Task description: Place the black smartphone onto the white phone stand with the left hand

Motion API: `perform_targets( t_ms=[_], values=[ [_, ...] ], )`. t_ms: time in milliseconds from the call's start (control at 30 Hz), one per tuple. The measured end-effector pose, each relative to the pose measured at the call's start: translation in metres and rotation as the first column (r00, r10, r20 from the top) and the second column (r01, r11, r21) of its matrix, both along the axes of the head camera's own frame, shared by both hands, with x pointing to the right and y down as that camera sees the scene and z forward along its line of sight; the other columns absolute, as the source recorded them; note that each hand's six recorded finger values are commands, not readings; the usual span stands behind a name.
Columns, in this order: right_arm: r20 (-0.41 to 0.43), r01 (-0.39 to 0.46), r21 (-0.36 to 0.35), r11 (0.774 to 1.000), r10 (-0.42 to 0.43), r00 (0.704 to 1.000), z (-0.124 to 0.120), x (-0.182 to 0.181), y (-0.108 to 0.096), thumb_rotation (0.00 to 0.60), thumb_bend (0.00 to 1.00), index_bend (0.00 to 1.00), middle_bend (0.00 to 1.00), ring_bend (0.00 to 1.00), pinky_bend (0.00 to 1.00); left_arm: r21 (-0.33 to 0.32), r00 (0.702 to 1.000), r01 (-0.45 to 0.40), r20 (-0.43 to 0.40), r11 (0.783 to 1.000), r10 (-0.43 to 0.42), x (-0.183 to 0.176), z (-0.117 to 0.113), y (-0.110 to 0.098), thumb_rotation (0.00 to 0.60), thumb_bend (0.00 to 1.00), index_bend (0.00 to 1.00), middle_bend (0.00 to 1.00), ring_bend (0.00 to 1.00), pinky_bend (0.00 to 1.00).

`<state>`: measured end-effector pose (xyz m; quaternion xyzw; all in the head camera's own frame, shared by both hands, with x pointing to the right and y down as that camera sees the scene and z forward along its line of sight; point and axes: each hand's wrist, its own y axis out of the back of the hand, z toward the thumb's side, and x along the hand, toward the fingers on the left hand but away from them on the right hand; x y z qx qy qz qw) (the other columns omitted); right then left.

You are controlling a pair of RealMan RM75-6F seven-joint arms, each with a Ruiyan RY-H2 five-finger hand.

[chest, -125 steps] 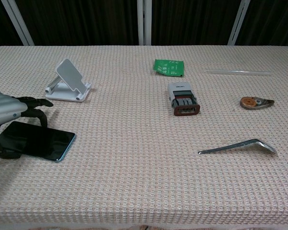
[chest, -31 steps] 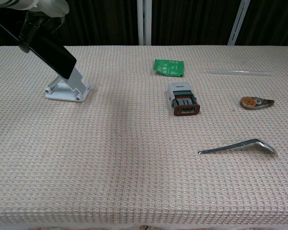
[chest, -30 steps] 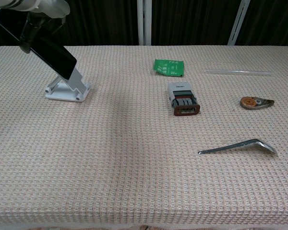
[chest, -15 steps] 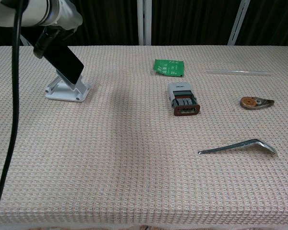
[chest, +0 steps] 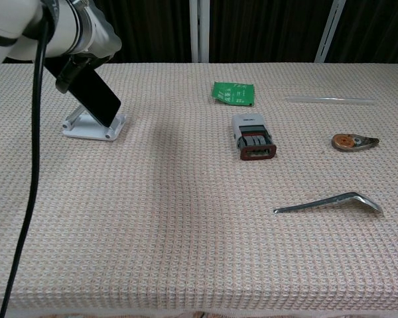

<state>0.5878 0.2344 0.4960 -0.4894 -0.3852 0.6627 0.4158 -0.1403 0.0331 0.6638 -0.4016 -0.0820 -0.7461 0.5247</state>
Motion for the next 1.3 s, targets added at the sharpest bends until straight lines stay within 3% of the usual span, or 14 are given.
perform_targets(
  t_ms=[300, 867, 1300],
  values=[
    [-0.001, 0.0, 0.001, 1.0, 0.0, 1.0, -0.003, -0.001, 0.002, 0.6, 0.32, 0.0, 0.0, 0.0, 0.0, 0.013, 0.997, -0.069, -0.016, 0.998, 0.069, 0.008, 0.005, 0.004, 0.6, 0.33, 0.67, 0.65, 0.55, 0.51],
    [-0.006, -0.002, -0.01, 1.0, 0.002, 1.0, -0.002, 0.0, 0.003, 0.6, 0.32, 0.0, 0.0, 0.0, 0.0, -0.021, 0.996, -0.086, 0.003, 0.996, 0.086, -0.004, 0.012, 0.003, 0.6, 0.33, 0.65, 0.63, 0.54, 0.47],
    [-0.021, -0.001, -0.01, 1.0, 0.0, 1.0, -0.005, 0.0, 0.002, 0.6, 0.32, 0.0, 0.0, 0.0, 0.0, -0.024, 0.993, -0.11, -0.032, 0.994, 0.109, -0.002, 0.02, 0.006, 0.6, 0.33, 0.65, 0.63, 0.54, 0.47]
  ],
)
